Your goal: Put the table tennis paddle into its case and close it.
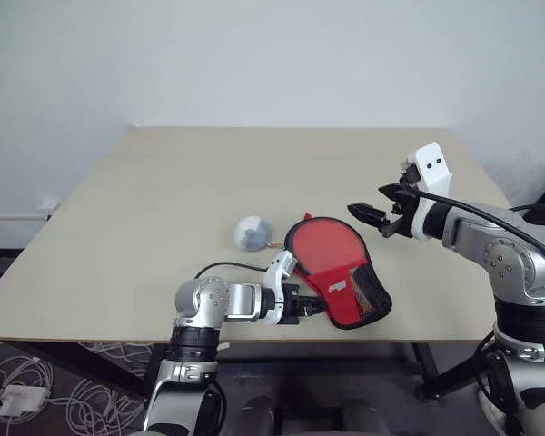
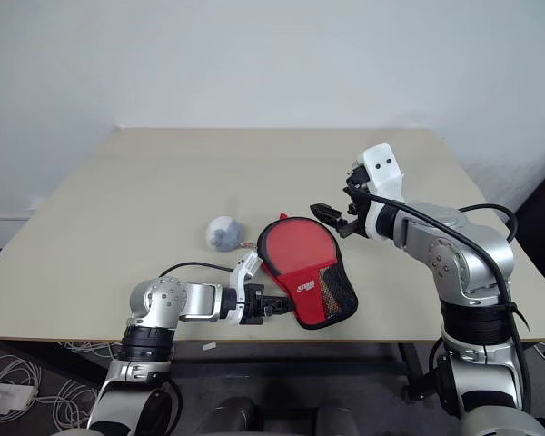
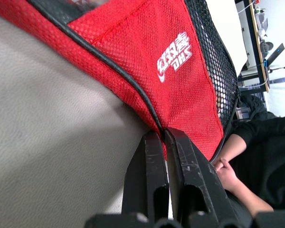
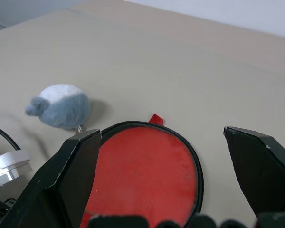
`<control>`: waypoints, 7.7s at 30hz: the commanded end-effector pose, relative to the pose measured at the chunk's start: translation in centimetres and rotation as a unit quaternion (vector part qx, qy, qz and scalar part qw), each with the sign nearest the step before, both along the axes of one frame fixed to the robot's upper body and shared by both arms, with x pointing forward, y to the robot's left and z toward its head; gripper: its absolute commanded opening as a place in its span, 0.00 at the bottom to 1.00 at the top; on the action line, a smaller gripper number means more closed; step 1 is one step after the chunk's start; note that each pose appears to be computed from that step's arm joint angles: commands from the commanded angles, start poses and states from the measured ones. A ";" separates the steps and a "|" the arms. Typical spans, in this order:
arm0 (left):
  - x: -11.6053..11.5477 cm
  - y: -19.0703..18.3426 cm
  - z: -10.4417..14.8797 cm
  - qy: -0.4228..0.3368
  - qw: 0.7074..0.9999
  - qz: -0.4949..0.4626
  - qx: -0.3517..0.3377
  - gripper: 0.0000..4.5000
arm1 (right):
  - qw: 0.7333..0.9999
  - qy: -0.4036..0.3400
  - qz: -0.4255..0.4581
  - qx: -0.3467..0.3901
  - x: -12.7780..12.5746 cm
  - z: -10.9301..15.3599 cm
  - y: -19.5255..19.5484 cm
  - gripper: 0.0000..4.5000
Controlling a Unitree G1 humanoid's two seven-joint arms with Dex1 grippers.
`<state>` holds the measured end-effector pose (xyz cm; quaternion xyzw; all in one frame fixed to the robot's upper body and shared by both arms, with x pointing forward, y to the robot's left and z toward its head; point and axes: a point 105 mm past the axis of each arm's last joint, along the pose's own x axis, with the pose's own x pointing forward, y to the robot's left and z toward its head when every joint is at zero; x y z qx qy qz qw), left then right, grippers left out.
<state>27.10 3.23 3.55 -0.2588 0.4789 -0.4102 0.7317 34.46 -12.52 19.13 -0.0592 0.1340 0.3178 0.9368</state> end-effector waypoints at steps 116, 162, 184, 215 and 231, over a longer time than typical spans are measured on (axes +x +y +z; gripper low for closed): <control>-0.4 1.1 2.2 -0.467 0.869 -0.140 0.082 0.14 | 0.980 0.052 0.191 -0.011 6.3 -4.7 18.0 1.00; -0.1 1.1 2.2 -0.469 0.868 -0.137 0.087 0.13 | 0.962 0.117 0.213 -0.125 4.7 -9.6 17.0 0.42; 2.3 2.0 1.9 -0.491 0.856 -0.102 0.129 0.13 | 0.960 0.117 0.226 -0.115 4.4 -9.1 17.5 0.05; 1.6 2.2 -2.4 -0.450 0.876 -0.127 0.120 0.13 | 0.984 0.077 0.140 -0.072 7.3 -5.7 17.3 0.05; 1.6 1.9 -2.9 -0.448 0.876 -0.136 0.119 0.13 | 0.995 0.056 -0.012 -0.076 10.6 -5.4 12.1 0.05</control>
